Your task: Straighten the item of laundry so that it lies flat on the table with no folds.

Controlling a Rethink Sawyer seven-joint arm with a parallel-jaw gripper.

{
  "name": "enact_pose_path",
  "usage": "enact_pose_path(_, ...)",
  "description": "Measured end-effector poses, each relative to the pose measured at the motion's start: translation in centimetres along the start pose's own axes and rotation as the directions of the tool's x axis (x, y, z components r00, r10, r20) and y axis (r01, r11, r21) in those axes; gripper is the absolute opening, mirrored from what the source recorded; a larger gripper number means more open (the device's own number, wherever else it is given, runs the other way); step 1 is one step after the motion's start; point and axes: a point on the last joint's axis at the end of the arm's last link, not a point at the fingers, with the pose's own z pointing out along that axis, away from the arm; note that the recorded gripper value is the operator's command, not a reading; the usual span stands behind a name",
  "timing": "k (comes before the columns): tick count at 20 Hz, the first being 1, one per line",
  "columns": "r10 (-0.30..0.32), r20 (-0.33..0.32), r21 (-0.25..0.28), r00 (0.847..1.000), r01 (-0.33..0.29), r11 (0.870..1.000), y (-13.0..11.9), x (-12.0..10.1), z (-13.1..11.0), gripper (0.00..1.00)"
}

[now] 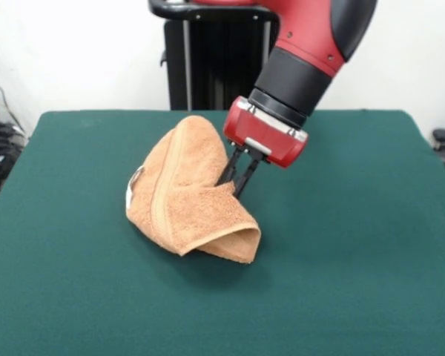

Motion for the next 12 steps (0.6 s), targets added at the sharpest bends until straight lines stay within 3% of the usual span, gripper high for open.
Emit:
enact_pose_path(2,0.003,0.0,0.0,1.0,-0.003,1.0,0.4,0.0,0.3,0.0)
enact_pose_path(3,0.002,0.001,0.0,1.0,-0.002,1.0,0.7,0.0,0.6,1.0)
enact_pose_path(12,0.0,0.011,-0.008,1.0,0.0,1.0,2.2,0.0,0.4,1.0)
